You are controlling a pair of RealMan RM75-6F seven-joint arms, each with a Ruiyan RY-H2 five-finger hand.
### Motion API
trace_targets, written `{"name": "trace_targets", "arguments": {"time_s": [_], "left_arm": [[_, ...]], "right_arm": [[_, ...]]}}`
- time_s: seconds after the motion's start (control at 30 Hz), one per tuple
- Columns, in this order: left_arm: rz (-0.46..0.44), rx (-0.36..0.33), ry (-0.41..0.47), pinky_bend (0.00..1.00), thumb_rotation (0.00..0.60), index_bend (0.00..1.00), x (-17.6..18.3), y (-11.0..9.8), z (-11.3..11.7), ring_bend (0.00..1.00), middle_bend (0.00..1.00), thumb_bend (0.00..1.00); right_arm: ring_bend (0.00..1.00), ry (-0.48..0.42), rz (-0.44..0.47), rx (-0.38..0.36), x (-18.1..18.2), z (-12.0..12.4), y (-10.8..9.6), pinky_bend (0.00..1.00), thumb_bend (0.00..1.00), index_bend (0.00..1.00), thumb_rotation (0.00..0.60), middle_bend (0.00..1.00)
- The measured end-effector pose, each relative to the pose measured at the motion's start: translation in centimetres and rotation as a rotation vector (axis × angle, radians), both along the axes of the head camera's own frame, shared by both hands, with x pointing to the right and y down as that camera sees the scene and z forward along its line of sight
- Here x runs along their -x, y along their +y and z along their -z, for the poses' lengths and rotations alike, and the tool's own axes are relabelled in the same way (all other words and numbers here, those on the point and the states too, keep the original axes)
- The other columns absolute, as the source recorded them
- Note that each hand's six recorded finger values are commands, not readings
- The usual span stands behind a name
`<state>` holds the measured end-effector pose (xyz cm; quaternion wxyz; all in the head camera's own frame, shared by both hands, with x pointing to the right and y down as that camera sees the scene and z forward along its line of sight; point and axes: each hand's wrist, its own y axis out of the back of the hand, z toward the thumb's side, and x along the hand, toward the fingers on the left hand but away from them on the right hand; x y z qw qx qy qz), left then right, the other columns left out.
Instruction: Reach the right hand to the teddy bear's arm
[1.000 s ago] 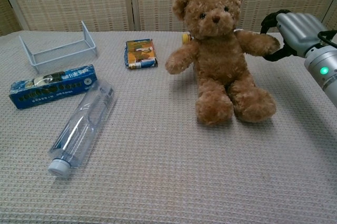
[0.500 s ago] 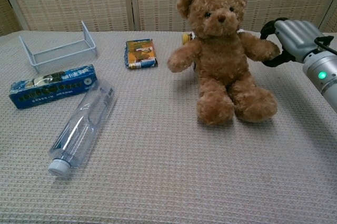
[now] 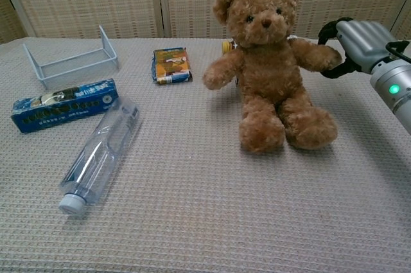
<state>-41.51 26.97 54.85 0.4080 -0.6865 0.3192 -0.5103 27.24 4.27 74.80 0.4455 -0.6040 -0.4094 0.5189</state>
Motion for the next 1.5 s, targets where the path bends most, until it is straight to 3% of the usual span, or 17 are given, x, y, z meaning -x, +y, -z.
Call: {"name": "trace_targets", "arguments": {"time_s": [0.33, 0.63, 0.9, 1.13, 1.43, 1.5], "left_arm": [[0.003, 0.003, 0.003, 0.6, 0.6, 0.3, 0.0, 0.0, 0.0, 0.35, 0.38, 0.57], [0.001, 0.002, 0.001, 0.6, 0.6, 0.3, 0.0, 0.0, 0.0, 0.35, 0.38, 0.57], [0.004, 0.006, 0.002, 0.6, 0.6, 0.3, 0.1, 0.0, -0.1, 0.35, 0.38, 0.57], [0.002, 0.007, 0.004, 0.6, 0.6, 0.3, 0.0, 0.0, -0.1, 0.35, 0.38, 0.57], [0.003, 0.009, 0.002, 0.6, 0.6, 0.3, 0.1, 0.0, -0.2, 0.35, 0.38, 0.57], [0.0, 0.009, 0.0, 0.6, 0.6, 0.3, 0.1, 0.0, -0.2, 0.35, 0.38, 0.57]], "right_arm": [[0.12, -0.01, -0.007, -0.041, 0.1, 0.8, -0.6, 0.48, 0.25, 0.56, 0.6, 0.22], [0.12, 0.029, 0.029, 0.01, 0.1, -0.3, 0.5, 0.48, 0.25, 0.56, 0.6, 0.22], [0.12, 0.003, 0.017, -0.044, 0.4, 0.8, -0.2, 0.48, 0.25, 0.55, 0.6, 0.22], [0.12, 0.026, 0.05, 0.006, 0.6, -0.3, 1.0, 0.48, 0.25, 0.54, 0.6, 0.22], [0.12, -0.039, 0.023, -0.058, 0.5, 1.2, 0.0, 0.48, 0.25, 0.48, 0.6, 0.22], [0.11, -0.052, 0.021, -0.059, 0.3, 1.3, 0.0, 0.48, 0.25, 0.4, 0.6, 0.22]]}}
